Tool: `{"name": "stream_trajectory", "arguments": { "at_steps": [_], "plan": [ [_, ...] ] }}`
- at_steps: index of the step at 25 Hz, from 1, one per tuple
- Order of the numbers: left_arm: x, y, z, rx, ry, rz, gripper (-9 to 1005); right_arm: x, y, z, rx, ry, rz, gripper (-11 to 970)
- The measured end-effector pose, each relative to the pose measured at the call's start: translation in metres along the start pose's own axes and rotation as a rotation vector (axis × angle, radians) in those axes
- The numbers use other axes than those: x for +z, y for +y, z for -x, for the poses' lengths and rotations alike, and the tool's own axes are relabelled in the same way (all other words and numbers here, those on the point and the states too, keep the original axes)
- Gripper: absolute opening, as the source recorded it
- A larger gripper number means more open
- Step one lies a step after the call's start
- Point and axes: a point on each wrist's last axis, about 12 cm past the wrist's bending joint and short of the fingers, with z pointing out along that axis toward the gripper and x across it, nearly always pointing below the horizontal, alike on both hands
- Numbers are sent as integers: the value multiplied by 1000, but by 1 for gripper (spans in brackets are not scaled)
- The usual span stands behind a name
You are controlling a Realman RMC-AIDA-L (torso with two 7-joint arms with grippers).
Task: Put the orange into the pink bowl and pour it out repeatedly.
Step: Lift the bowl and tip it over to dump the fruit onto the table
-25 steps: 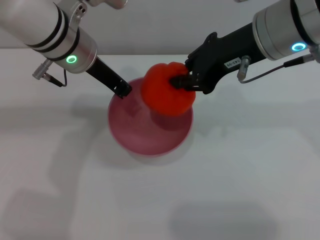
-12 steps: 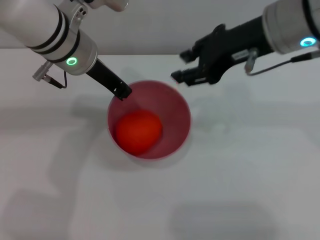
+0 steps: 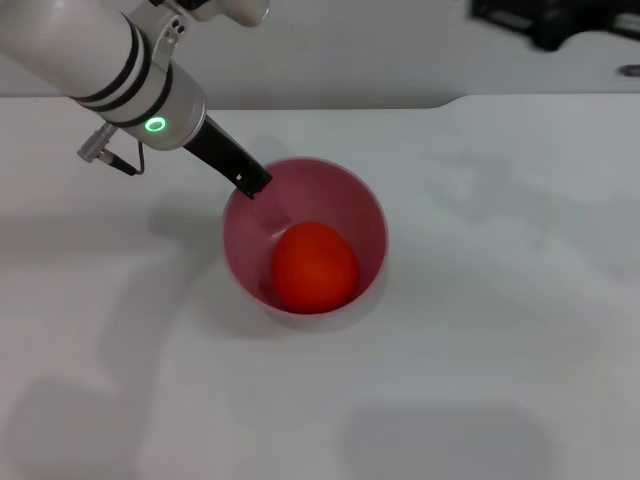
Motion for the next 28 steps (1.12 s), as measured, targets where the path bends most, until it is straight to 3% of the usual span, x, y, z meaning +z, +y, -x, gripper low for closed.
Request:
{"name": "stream_trajectory", "arguments": {
  "at_steps": [5, 11, 14, 18, 26, 28],
  "plan": [
    [3, -4, 4, 13, -28, 7, 44, -53, -1, -23, -133, -242, -258, 467],
    [10, -8, 13, 28, -105, 60, 44, -119, -8, -57, -85, -484, -750, 463],
    [15, -11, 17, 49, -187, 116, 43, -137, -1, -74, -129, -510, -901, 460],
    [20, -18, 21, 83, -321, 189, 43, -147, 3, -87, -112, -521, -988, 458],
    [25, -45, 10, 258, -585, 332, 43, -152, 5, -95, -82, -501, -1020, 452],
    [25, -60, 0, 345, -700, 399, 43, -154, 7, -96, -75, -500, -1023, 450]
  ]
}}
